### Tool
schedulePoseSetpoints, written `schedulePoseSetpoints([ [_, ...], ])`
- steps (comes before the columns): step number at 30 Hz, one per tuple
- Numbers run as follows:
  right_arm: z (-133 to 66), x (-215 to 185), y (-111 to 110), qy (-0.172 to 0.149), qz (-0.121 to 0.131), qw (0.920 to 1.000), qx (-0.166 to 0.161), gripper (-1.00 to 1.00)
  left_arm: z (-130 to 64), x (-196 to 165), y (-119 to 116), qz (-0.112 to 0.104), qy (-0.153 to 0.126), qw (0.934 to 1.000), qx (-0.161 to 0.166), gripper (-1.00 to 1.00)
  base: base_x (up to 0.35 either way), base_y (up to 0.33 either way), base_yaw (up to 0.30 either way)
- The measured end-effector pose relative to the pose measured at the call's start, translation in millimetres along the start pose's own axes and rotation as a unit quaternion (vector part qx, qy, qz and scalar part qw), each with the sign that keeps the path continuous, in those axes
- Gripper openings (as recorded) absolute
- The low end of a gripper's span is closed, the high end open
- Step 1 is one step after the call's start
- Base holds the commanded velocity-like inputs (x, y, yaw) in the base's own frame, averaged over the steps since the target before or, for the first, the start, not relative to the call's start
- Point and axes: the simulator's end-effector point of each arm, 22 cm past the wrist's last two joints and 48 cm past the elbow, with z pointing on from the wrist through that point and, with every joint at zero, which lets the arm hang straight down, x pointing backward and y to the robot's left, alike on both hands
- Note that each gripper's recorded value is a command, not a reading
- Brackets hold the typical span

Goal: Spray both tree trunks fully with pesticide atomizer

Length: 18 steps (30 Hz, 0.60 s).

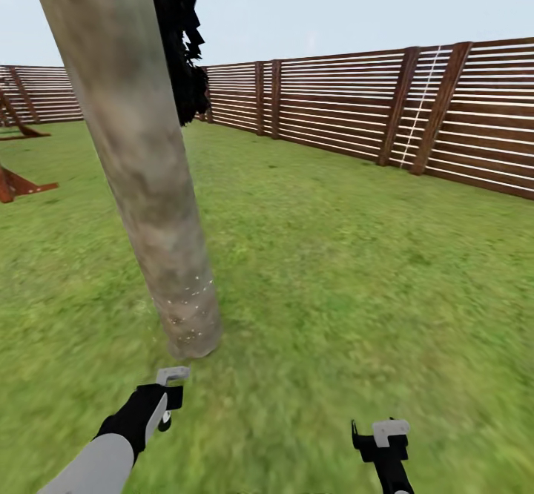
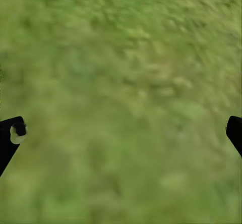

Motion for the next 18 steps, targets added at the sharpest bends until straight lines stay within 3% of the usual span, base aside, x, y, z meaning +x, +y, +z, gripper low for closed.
schedulePoseSetpoints([
  [3, -0.1, -0.2, 0.1, 0.000, 0.000, 1.0000, 0.000, 1.00, -0.5, -0.8, -1.0, -0.001, -0.001, 1.0000, 0.001, -1.00, 0.151, -0.248, 0.186],
  [9, -0.2, -0.1, -0.1, 0.000, 0.000, 1.0000, 0.000, 1.00, -0.7, -0.5, -3.5, -0.001, -0.001, 1.0000, 0.003, -1.00, 0.199, -0.212, 0.012],
  [18, -0.1, 0.1, 0.3, 0.000, -0.001, 1.0000, -0.001, 1.00, -0.6, -0.9, -3.2, -0.002, -0.001, 1.0000, 0.002, -1.00, 0.012, -0.274, 0.000],
])
